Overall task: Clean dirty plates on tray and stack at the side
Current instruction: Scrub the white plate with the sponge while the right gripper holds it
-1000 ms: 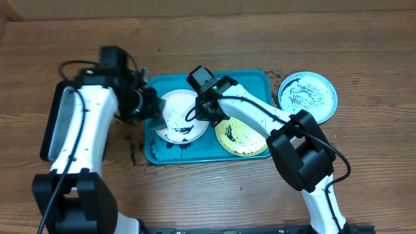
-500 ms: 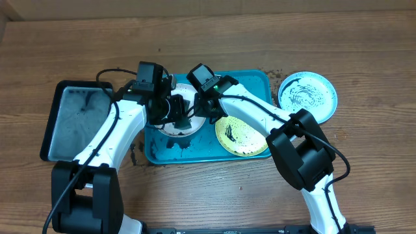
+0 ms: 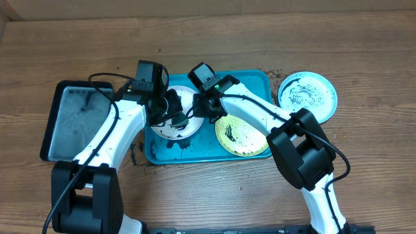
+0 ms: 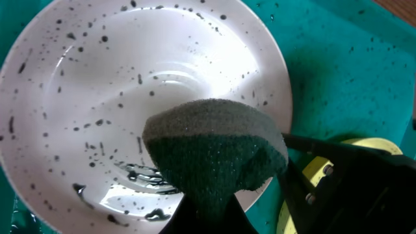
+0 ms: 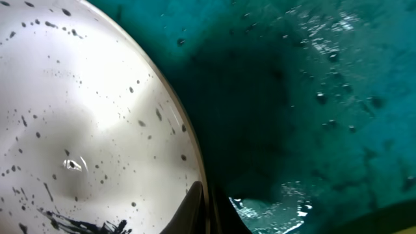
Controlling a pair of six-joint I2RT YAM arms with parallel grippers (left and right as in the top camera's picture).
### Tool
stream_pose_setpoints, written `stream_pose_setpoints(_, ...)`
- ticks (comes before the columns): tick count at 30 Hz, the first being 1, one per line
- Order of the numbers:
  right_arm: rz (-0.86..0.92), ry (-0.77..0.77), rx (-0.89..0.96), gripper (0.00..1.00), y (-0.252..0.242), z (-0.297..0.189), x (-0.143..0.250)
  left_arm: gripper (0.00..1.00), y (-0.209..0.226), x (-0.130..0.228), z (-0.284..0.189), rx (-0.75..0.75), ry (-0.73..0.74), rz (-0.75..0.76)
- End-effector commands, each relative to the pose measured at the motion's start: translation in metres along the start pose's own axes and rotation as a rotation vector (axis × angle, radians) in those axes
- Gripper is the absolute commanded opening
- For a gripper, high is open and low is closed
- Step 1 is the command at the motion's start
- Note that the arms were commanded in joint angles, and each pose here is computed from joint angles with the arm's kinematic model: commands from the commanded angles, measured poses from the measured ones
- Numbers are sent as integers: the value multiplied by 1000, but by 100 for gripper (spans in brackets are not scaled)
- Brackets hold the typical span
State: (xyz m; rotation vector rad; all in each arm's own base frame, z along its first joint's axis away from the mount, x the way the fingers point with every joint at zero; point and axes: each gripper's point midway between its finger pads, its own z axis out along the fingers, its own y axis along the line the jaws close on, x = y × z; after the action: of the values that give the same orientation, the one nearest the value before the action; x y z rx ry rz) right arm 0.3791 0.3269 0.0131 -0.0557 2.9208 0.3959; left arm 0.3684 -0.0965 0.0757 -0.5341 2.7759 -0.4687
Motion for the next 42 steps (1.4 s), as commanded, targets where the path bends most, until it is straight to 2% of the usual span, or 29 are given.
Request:
stream_pose_setpoints(1,-6,50,-8,4,-3,11,12,4,6,3,11,-22,21,-58)
stream_pose_setpoints(10,-7,55,-7,4,-4,11,13,4,2,16,58,44,139,-70)
stream_pose_setpoints(18,-7,48,-7,4,-3,11,12,6,4,20,65,43,155,-11)
stream_pose_setpoints(20,-8,47,-8,4,-3,11,11,8,15,16,66,-23,124,20)
stream_pose_setpoints(27,-11,54,-2,4,-5,11,13,4,93,-7,47,-474,-36,51)
stream_pose_setpoints(29,-11,53,-3,4,-4,11,13,4,105,-13,40,-552,-67,72)
stream_pose_setpoints(31,-11,52,-4,4,-4,11,12,5,106,-16,39,-564,-69,108)
stream_pose_setpoints(33,-11,52,-4,4,-4,11,12,4,99,-17,38,-536,-53,130)
stream_pose_setpoints(36,-11,51,-4,4,-4,11,12,4,74,-16,40,-416,-7,138)
stream_pose_setpoints(40,-12,48,-7,4,-3,11,12,4,11,-1,50,-76,102,121)
stream_pose_setpoints(42,-12,42,-11,4,-2,11,10,4,-8,3,52,26,127,111)
